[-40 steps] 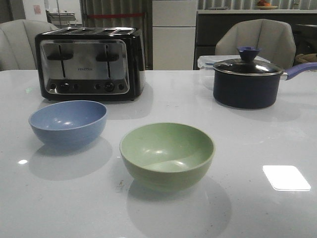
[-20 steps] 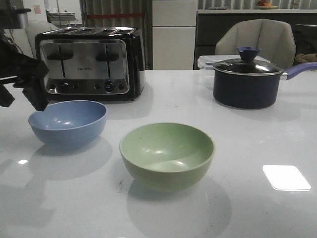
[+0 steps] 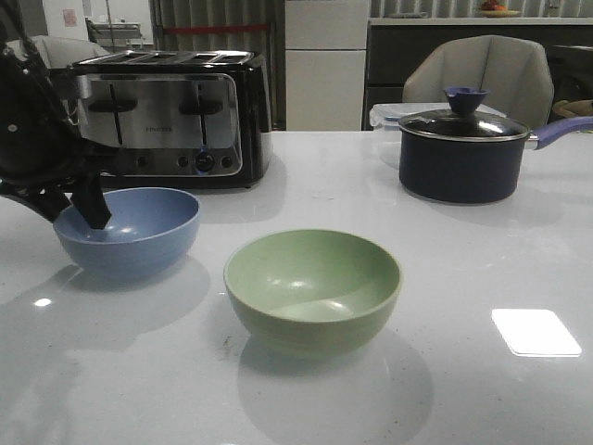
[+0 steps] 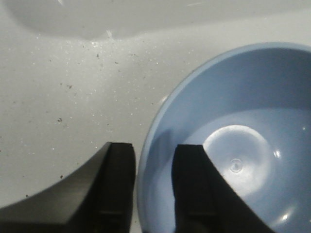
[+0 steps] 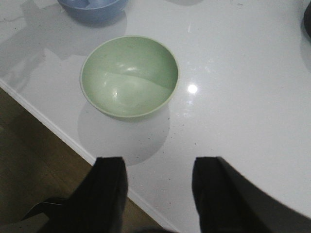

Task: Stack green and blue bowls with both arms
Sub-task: 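Lower the left gripper and grasp the rim of the light blue bowl, then lift the blue bowl with the left gripper and lower it into the green bowl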

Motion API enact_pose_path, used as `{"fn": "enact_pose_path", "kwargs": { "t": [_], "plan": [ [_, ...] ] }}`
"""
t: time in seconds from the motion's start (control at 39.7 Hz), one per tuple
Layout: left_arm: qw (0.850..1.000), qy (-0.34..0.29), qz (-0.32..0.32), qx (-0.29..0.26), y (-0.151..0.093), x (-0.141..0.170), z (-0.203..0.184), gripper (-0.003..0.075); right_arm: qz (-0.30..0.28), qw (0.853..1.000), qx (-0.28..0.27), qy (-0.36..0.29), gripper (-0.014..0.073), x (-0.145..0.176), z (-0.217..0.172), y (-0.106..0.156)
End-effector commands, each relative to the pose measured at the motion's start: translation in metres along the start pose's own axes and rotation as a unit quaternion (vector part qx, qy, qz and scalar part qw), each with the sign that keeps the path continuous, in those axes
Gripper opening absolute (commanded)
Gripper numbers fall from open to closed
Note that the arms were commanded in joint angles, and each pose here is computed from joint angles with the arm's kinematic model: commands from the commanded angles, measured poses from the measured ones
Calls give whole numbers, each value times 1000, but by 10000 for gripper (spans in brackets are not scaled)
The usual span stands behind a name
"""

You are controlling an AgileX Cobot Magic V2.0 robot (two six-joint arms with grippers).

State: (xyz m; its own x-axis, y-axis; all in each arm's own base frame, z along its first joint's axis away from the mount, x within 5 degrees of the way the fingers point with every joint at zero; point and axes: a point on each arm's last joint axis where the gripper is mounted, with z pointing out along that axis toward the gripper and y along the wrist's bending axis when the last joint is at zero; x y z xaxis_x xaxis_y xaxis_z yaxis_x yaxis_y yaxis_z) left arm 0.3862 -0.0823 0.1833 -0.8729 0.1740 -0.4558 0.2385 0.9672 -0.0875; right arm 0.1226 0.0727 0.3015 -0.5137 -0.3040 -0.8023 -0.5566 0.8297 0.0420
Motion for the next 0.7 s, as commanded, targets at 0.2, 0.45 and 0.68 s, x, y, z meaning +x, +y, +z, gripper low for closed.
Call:
{"fn": "enact_pose_path", "kwargs": {
  "t": [0.2, 0.45, 0.68],
  "plan": [
    [999, -32, 2, 12, -8, -19, -33, 93, 1, 999, 3, -45, 435, -13, -6, 0],
    [998, -51, 15, 29, -19, -37, -84, 93, 1, 999, 3, -45, 435, -13, -6, 0],
    [992, -98, 63, 50, -50, -41, -130, 93, 1, 999, 3, -45, 435, -13, -6, 0]
  ]
}}
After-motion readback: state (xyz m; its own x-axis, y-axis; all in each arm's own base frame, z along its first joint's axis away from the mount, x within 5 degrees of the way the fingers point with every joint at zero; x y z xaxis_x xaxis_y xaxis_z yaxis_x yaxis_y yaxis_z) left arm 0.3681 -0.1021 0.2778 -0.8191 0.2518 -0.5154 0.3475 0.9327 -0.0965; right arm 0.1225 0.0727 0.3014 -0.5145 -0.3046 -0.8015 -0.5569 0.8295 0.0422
